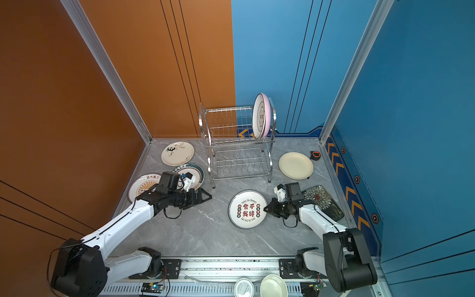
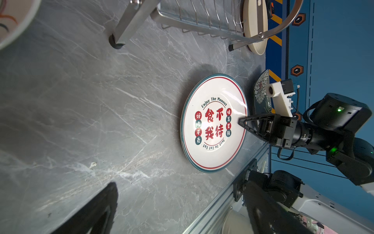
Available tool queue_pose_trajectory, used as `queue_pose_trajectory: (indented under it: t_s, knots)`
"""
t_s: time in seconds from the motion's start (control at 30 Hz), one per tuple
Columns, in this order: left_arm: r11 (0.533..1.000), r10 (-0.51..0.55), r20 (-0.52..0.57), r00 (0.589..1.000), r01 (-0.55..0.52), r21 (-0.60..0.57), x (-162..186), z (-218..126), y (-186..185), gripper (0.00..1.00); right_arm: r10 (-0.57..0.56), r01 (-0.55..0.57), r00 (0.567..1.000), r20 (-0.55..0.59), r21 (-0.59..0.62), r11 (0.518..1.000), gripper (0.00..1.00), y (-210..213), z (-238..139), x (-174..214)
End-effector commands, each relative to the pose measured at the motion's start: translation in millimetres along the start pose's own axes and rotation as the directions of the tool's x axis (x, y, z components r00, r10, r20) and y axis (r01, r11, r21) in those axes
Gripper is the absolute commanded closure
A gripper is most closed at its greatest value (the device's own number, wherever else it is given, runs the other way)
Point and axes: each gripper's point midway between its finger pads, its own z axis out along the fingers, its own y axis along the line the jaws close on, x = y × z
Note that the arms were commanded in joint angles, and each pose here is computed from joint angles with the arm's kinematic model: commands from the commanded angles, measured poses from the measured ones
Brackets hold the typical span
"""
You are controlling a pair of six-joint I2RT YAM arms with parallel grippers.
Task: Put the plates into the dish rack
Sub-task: 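Tilt the plate up with the right gripper while the left gripper reaches its rim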
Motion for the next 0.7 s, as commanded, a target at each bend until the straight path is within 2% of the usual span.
queue_pose_trajectory:
  t_s: [0.0,0.4,0.57,0.67]
  knots:
    - [0.997,0.019,-0.015,1.0,-0.018,0.07,-1.2,3.8,-14.8,0.02,0.0,0.002,1.0,0.031,-0.063,0.998,1.0,23.3,-9.2,-6.8]
    - [0.982,0.075,-0.069,0.995,-0.061,0.181,-0.6,22.2,-42.2,0.01,-0.038,0.063,0.992,0.117,-0.216,0.974,1.0,92.3,-30.4,-18.4]
    - [0.973,0.101,-0.051,0.994,-0.088,0.213,-10.1,27.2,-51.1,0.12,-0.063,0.1,0.987,0.145,-0.266,0.959,1.0,120.6,-36.6,-24.5]
    - [0.968,0.114,-0.041,0.993,-0.102,0.231,-15.0,28.2,-57.0,0.24,-0.081,0.12,0.986,0.148,-0.285,0.951,1.0,134.4,-37.0,-26.0]
